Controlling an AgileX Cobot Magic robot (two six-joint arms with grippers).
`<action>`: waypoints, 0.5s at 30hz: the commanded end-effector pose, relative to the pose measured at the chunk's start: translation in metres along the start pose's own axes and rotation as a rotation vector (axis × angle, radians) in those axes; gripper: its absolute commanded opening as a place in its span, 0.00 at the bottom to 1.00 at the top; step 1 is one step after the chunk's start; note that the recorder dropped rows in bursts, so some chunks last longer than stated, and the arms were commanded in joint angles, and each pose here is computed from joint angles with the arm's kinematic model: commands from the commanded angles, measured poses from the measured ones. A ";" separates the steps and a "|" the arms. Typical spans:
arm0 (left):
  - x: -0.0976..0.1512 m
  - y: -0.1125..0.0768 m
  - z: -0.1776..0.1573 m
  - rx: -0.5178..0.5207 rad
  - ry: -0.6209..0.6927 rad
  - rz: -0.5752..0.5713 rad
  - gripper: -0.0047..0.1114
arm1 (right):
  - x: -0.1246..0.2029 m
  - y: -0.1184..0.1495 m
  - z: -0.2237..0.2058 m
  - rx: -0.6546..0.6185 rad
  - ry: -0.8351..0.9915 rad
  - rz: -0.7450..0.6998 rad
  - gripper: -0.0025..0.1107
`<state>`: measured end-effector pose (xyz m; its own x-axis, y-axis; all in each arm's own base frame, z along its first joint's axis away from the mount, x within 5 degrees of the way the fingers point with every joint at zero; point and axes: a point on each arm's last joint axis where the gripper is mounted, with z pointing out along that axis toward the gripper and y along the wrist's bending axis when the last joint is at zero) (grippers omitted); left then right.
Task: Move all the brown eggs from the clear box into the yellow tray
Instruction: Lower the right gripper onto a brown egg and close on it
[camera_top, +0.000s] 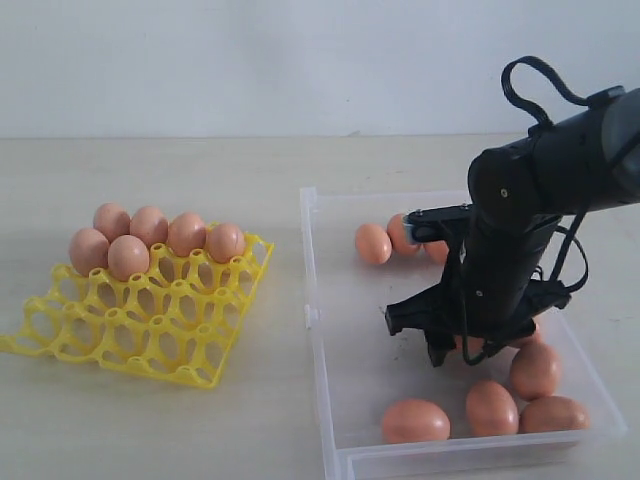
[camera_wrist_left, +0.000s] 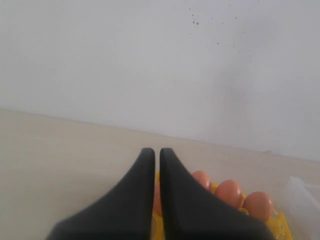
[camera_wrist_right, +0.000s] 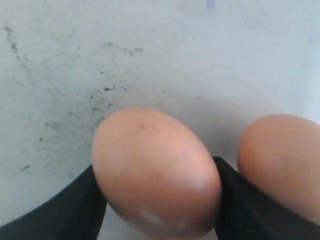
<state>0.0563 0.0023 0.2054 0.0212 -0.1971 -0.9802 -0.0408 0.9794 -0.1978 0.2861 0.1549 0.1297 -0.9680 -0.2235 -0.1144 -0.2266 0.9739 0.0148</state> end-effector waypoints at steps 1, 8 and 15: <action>-0.001 -0.001 0.000 0.006 -0.005 -0.002 0.07 | 0.000 -0.003 0.002 0.025 0.011 -0.155 0.48; -0.001 -0.001 0.000 0.006 -0.005 -0.002 0.07 | 0.004 -0.005 0.002 0.029 0.063 -0.389 0.48; -0.001 -0.001 0.000 0.006 -0.005 -0.002 0.07 | -0.001 -0.009 -0.003 0.085 0.067 -0.492 0.48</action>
<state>0.0563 0.0023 0.2054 0.0212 -0.1971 -0.9802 -0.0408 0.9794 -0.1978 0.2854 0.1506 0.1315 -0.7877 -0.6135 -0.0568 -0.6103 0.7895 -0.0649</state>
